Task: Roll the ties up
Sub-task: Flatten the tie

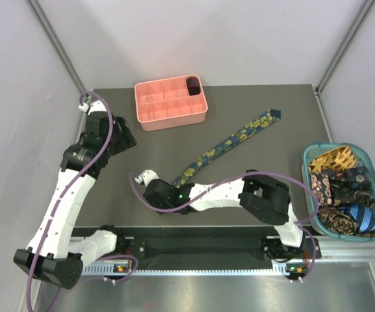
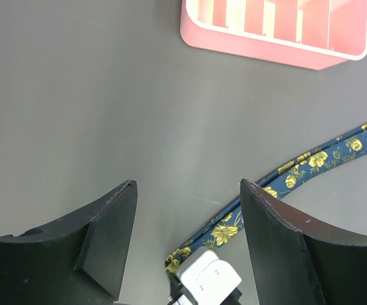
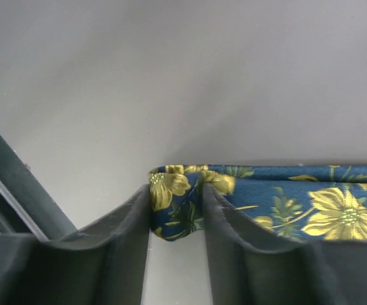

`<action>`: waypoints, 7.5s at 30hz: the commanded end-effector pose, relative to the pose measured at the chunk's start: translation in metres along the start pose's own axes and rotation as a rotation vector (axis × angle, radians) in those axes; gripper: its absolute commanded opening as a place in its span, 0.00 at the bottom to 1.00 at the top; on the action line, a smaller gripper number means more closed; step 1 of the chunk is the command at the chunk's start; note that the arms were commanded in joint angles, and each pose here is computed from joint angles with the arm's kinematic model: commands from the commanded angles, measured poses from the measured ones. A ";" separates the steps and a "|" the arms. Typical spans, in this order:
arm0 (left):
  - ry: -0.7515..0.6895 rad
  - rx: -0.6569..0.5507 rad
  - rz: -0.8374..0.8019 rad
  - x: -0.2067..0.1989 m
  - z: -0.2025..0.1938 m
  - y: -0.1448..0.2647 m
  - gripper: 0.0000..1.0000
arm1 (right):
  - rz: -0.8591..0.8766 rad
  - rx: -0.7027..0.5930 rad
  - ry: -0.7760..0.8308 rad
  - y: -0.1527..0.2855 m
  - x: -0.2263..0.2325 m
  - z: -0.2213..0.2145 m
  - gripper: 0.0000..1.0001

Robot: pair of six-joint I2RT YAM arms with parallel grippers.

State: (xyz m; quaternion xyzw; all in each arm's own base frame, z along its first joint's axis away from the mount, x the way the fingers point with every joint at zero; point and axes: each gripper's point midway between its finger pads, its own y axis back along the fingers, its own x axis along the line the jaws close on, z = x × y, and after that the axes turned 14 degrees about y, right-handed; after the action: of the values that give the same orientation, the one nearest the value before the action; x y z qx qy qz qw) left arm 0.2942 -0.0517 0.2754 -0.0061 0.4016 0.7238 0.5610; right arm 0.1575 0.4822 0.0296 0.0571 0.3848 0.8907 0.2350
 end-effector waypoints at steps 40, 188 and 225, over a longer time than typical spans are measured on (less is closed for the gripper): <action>0.014 0.305 -0.443 0.009 -0.179 -0.041 0.80 | 0.318 -0.176 -0.351 0.037 -0.063 0.001 0.03; -0.196 -0.106 -0.412 -0.019 -0.132 -0.048 0.99 | -0.967 -0.230 -1.202 0.173 -0.674 -0.153 0.94; -0.040 0.322 -0.421 0.011 -0.212 0.014 0.95 | 0.133 -0.311 -0.385 0.124 -0.142 -0.020 0.34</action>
State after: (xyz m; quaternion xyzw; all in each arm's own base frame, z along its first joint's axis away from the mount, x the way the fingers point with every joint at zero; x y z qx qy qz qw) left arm 0.1928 -0.1727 0.1491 0.0037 0.4609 0.5051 0.7297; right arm 0.2372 0.2985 0.0937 0.2478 0.2296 0.8938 0.2949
